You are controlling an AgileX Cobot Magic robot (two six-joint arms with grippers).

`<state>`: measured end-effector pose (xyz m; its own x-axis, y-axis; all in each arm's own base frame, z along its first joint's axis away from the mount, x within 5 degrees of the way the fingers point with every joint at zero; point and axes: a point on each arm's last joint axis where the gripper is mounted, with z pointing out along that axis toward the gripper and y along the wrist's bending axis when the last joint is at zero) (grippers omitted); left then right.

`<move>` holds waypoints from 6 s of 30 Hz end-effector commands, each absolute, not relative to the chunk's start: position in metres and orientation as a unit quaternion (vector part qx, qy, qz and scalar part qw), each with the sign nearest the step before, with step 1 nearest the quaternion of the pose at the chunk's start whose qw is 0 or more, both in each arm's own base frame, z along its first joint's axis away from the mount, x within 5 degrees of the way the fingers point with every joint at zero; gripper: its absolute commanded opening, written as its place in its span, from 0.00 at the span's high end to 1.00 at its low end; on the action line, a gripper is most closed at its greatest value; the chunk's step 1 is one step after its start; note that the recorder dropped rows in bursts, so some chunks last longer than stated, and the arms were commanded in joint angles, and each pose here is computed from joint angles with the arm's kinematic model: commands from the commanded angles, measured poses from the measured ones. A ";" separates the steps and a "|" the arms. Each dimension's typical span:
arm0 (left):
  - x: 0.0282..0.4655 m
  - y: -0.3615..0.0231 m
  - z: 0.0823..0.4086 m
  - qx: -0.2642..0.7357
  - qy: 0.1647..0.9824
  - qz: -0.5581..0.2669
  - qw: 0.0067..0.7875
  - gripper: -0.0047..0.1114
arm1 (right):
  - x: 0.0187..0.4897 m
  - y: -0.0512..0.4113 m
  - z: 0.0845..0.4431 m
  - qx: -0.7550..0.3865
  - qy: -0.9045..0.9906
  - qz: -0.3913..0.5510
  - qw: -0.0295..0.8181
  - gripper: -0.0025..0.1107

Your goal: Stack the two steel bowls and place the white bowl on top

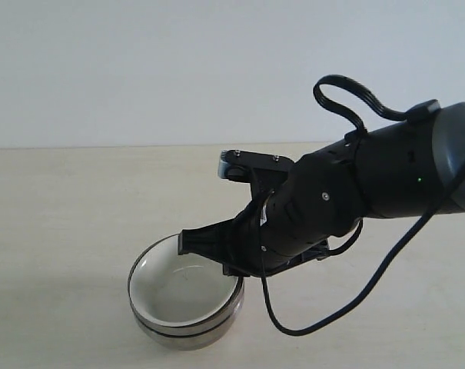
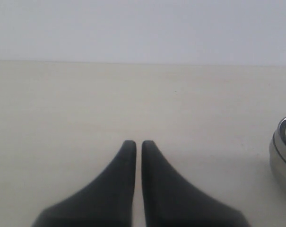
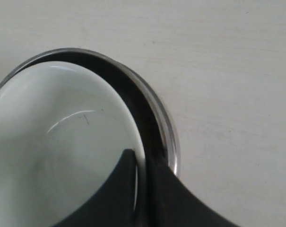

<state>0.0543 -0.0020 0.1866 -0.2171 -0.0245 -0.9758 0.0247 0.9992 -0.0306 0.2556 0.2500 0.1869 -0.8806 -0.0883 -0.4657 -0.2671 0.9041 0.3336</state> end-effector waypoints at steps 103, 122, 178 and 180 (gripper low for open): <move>0.054 -0.002 0.185 -0.006 0.780 -0.024 0.625 0.93 | 0.130 0.150 0.266 -0.179 0.861 0.291 0.378 0.98; 0.054 -0.002 0.185 -0.006 0.780 -0.024 0.625 0.93 | 0.132 0.145 0.262 -0.283 0.823 0.233 0.434 0.98; 0.054 -0.002 0.185 -0.006 0.780 -0.024 0.625 0.93 | 0.053 0.007 0.181 -0.056 0.793 0.043 0.605 0.98; 0.054 -0.002 0.185 -0.006 0.780 -0.024 0.625 0.93 | 0.053 0.007 0.181 -0.056 0.793 0.043 0.605 0.98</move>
